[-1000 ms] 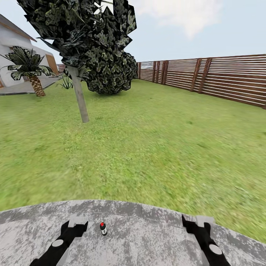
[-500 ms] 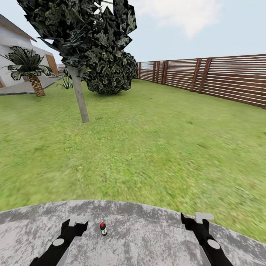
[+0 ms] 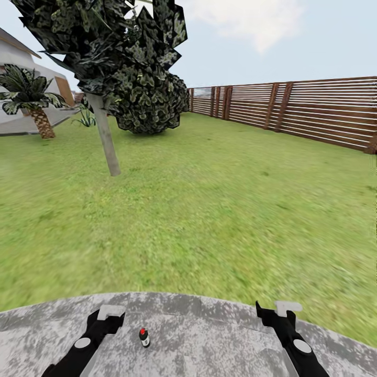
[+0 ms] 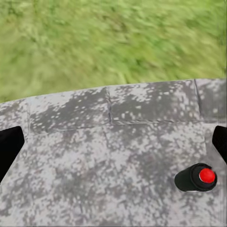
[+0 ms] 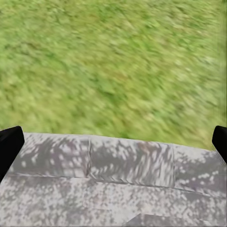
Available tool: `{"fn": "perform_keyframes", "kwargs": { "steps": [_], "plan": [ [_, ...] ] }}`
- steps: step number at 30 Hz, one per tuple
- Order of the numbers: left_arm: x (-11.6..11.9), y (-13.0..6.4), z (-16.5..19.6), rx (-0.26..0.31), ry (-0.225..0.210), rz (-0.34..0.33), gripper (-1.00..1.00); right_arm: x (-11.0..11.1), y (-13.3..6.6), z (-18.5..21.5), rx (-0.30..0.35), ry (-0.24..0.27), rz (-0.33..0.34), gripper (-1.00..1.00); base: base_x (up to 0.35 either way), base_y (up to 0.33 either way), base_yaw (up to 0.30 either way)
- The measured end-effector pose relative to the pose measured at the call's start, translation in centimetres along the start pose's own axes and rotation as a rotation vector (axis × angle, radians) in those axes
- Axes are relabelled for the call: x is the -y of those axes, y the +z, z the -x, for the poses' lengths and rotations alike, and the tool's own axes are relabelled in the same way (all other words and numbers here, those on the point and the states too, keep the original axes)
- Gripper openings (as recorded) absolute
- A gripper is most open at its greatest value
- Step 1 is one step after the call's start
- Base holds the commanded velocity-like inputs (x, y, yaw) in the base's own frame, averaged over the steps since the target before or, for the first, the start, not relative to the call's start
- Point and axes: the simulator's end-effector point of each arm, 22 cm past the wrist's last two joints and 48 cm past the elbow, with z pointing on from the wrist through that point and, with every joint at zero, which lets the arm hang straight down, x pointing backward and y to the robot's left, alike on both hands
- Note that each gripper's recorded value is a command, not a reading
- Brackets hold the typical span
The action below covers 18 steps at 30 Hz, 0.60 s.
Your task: In the garden, pick up the pesticide atomizer on the floor and spray pesticide onto both trees until each tree trunk is fully covered.
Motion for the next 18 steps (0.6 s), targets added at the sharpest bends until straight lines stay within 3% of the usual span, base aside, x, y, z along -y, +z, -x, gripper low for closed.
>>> {"fn": "perform_keyframes", "kwargs": {
  "steps": [7, 14, 18],
  "plan": [
    [0.32, 0.01, 0.0, 0.001, 0.002, -0.005, 1.0, -0.02, 0.02, 0.01, 0.0, 0.0, 0.0, 1.0, 0.066, 0.0, -0.038],
    [0.52, 0.03, 0.04, 0.001, 0.005, -0.009, 1.0, 0.03, 0.01, -0.1, -0.002, 0.0, -0.001, 1.0, 0.003, 0.0, -0.248],
    [0.87, 0.06, 0.13, 0.003, 0.04, -0.022, 1.0, 0.03, 0.01, -0.12, -0.002, 0.0, -0.001, 1.0, 0.0, 0.0, -0.199]
  ]
}}
